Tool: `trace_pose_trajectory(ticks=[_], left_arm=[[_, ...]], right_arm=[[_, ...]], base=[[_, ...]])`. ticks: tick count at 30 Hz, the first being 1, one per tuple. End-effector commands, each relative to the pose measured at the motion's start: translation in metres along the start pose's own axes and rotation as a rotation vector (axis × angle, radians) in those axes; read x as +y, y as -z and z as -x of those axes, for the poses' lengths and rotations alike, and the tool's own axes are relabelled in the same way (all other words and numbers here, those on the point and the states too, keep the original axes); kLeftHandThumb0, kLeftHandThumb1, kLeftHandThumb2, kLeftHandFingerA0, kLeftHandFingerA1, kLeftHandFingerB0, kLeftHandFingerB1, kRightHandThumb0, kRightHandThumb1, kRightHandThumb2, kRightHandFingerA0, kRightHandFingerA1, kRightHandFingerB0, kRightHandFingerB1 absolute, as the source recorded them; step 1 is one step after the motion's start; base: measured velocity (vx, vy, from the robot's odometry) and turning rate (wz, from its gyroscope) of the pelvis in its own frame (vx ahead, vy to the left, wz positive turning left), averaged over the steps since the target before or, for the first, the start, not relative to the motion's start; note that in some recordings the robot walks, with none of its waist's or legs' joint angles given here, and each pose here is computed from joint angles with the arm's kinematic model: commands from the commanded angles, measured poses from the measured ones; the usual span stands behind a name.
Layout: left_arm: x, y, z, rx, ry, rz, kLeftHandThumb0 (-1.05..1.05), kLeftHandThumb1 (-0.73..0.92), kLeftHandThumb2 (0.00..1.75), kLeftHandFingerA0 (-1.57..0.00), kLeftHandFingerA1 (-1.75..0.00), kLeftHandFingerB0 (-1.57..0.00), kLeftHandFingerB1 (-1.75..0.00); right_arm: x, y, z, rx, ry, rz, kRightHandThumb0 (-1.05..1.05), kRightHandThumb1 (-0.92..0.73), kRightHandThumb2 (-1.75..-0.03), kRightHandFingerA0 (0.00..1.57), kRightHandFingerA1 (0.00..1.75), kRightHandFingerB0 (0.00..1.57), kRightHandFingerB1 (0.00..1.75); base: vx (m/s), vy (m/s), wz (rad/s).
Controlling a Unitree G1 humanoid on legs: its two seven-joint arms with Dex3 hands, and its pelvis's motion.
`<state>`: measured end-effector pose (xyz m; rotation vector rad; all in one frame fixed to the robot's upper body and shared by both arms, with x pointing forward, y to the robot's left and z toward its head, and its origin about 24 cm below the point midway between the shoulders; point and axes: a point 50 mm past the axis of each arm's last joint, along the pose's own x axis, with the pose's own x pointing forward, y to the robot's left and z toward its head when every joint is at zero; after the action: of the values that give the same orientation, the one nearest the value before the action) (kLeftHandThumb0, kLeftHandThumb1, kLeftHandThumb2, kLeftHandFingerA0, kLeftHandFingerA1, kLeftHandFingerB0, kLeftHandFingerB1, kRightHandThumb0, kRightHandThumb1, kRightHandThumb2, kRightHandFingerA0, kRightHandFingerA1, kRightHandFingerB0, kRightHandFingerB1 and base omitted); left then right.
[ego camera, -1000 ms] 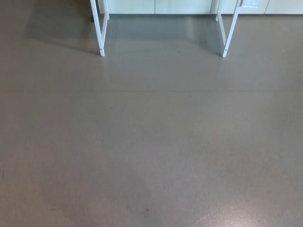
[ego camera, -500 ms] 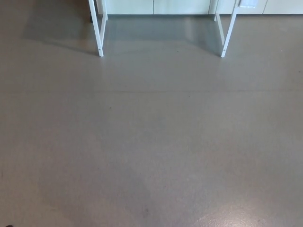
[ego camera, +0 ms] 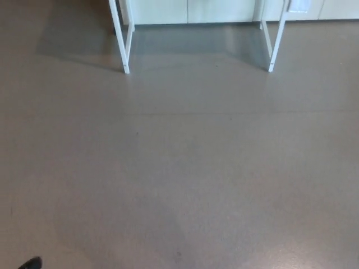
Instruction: The robot walks towards a desk on which a shovel is kept on the left hand side and a container is kept on the right hand side. The robot picks up the shovel using its left hand and places it in the container.
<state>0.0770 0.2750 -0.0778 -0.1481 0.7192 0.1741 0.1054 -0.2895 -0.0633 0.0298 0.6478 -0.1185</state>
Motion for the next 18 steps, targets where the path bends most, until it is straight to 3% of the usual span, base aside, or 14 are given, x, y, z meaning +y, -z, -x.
trace_pose_trajectory(ticks=[1,6,7,10,11,15,16,18], left_arm=[[0.024,-0.007,-0.004,-0.008,-0.091,-0.115,-0.31,0.7,0.61,-0.15,-0.4,-0.16,-0.3],[0.036,-0.001,0.0,0.036,-0.082,-0.057,-0.3,0.72,0.62,-0.1,-0.4,-0.1,-0.27],[0.036,0.001,0.0,0.062,-0.075,-0.043,-0.37,0.66,0.72,-0.09,-0.44,-0.08,-0.3],[0.037,0.006,-0.005,0.078,-0.12,-0.039,-0.38,0.6,0.69,-0.16,-0.51,-0.1,-0.36],[0.038,0.007,-0.006,0.087,-0.129,-0.056,-0.32,0.67,0.6,-0.19,-0.49,-0.1,-0.3],[0.039,0.009,-0.012,0.099,-0.146,-0.051,-0.37,0.61,0.68,-0.16,-0.51,-0.09,-0.35],[0.039,0.008,-0.014,0.094,-0.147,-0.05,-0.32,0.66,0.6,-0.19,-0.53,-0.11,-0.3],[0.037,0.009,-0.015,0.093,-0.146,-0.048,-0.38,0.61,0.69,-0.14,-0.49,-0.09,-0.35]], right_arm=[[-0.014,0.0,-0.008,0.054,0.063,0.05,-0.37,-0.62,-0.68,0.22,0.42,0.2,0.38],[-0.018,0.01,-0.005,0.088,0.076,0.049,-0.39,-0.6,-0.7,0.18,0.42,0.19,0.38],[-0.019,0.012,-0.001,0.093,0.079,0.058,-0.39,-0.61,-0.69,0.2,0.41,0.2,0.38],[-0.023,0.015,-0.001,0.113,0.071,0.074,-0.42,-0.62,-0.71,0.17,0.42,0.15,0.38],[-0.024,0.016,-0.002,0.125,0.077,0.074,-0.44,-0.61,-0.7,0.18,0.41,0.17,0.37],[-0.025,0.018,-0.011,0.176,0.102,0.058,-0.45,-0.59,-0.69,0.18,0.39,0.18,0.36],[-0.025,0.017,-0.013,0.172,0.098,0.059,-0.46,-0.59,-0.7,0.18,0.39,0.17,0.36],[-0.024,0.018,-0.014,0.169,0.089,0.064,-0.45,-0.6,-0.69,0.17,0.39,0.16,0.36]], base=[[0.04,0.136,-0.04],[0.09,0.292,-0.1],[0.16,0.079,-0.11],[0.13,0.149,-0.08],[0.15,0.179,-0.01],[0.16,0.109,0.0],[0.15,0.056,0.12],[0.14,0.002,0.13]])
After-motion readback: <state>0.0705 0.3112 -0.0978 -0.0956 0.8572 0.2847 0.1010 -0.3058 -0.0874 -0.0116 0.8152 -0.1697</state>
